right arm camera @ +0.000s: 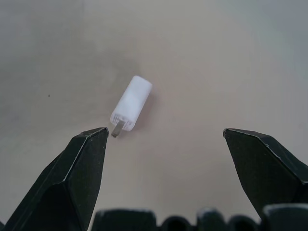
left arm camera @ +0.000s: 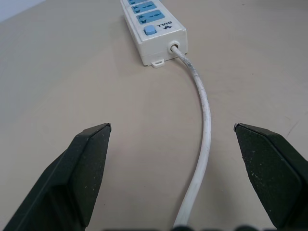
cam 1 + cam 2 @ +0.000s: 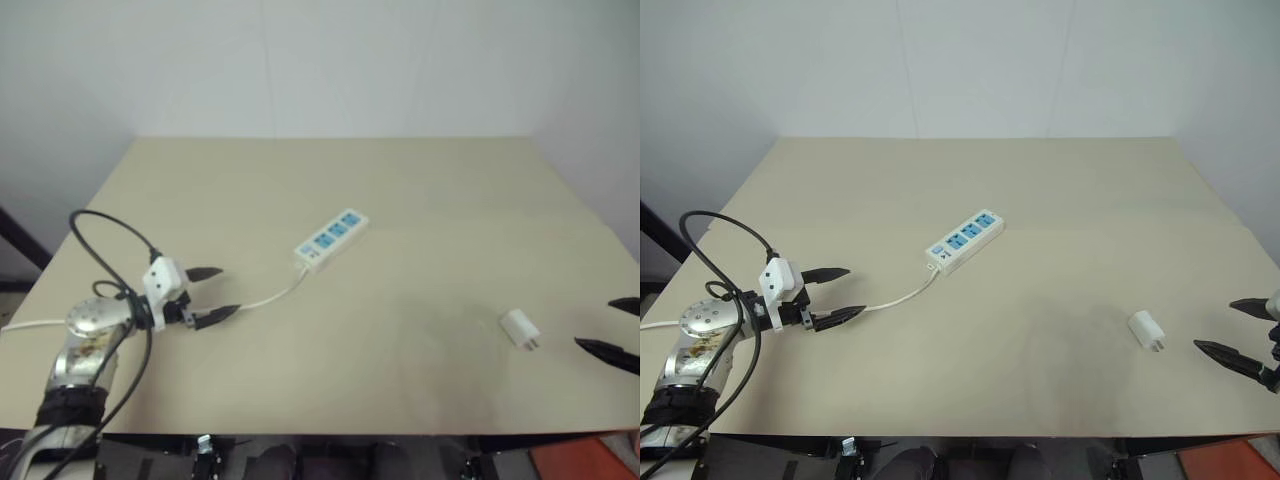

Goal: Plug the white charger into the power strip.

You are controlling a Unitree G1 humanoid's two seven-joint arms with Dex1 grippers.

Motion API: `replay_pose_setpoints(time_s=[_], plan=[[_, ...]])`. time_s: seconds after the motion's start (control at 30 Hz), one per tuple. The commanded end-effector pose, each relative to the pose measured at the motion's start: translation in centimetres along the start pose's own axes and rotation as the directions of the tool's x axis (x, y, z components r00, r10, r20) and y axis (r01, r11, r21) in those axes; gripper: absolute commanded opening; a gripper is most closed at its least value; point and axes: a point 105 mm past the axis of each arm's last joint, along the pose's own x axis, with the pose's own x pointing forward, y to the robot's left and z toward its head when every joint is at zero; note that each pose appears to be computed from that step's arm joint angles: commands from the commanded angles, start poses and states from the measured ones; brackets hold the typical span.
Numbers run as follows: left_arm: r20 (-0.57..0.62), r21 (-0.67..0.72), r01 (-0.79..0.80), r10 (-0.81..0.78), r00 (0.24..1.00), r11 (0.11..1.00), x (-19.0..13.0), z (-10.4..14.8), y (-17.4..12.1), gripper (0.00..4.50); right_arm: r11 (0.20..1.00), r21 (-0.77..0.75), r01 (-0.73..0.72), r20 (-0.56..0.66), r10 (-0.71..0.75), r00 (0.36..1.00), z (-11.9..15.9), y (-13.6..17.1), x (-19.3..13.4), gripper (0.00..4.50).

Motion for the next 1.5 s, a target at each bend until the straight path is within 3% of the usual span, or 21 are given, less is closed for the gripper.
replay_pose_setpoints(time_s=[0.03, 0.37, 0.5, 0.6, 0.77, 1.0, 1.23, 1.33, 1.5], plan=[[0.047, 0.021, -0.018, 0.017, 0.999, 1.000, 0.1, 1.3, 0.6, 4.46, 1.000, -0.027, 0.014, 0.008, -0.014, 1.000, 0.7, -0.2, -0.4, 4.50], [0.035, 0.025, -0.006, 0.005, 0.999, 1.000, 1.4, 0.9, 0.6, 4.46, 0.999, -0.038, 0.012, -0.010, -0.012, 1.000, 0.8, 0.0, -1.0, 4.50], [0.050, 0.010, -0.021, 0.020, 0.999, 1.000, 3.3, 1.2, 0.9, 4.46, 0.999, -0.045, 0.009, -0.008, -0.009, 1.000, 1.0, 0.2, -0.9, 4.50], [0.119, -0.013, 0.012, -0.011, 0.993, 1.000, 5.7, 2.3, 0.1, 4.46, 0.999, -0.046, 0.019, 0.001, -0.019, 1.000, 1.2, 0.0, -0.5, 4.50], [0.131, -0.037, 0.089, -0.083, 0.988, 0.995, 10.2, 3.4, -2.3, 4.46, 0.998, -0.061, 0.036, 0.034, -0.034, 0.999, 2.2, 0.0, 0.3, 4.50], [-0.066, -0.134, 0.054, -0.064, 0.996, 0.990, 14.8, 2.8, -3.8, 4.46, 0.993, -0.118, 0.010, 0.077, 0.000, 0.997, 5.2, 1.8, 2.0, 4.50], [-0.163, -0.190, 0.029, -0.061, 0.985, 0.981, 16.0, 2.7, -4.7, 4.46, 0.991, -0.120, -0.067, 0.114, 0.081, 0.990, 7.1, 4.0, 3.0, 4.50], [-0.190, -0.208, 0.033, -0.074, 0.979, 0.978, 16.0, 2.4, -5.0, 3.86, 0.987, -0.117, -0.109, 0.116, 0.122, 0.986, 7.1, 5.3, 3.5, 4.50], [-0.210, -0.217, 0.004, -0.051, 0.976, 0.976, 15.7, 2.1, -4.9, 2.28, 0.987, -0.109, -0.120, 0.109, 0.132, 0.985, 6.6, 6.0, 4.4, 4.50]])
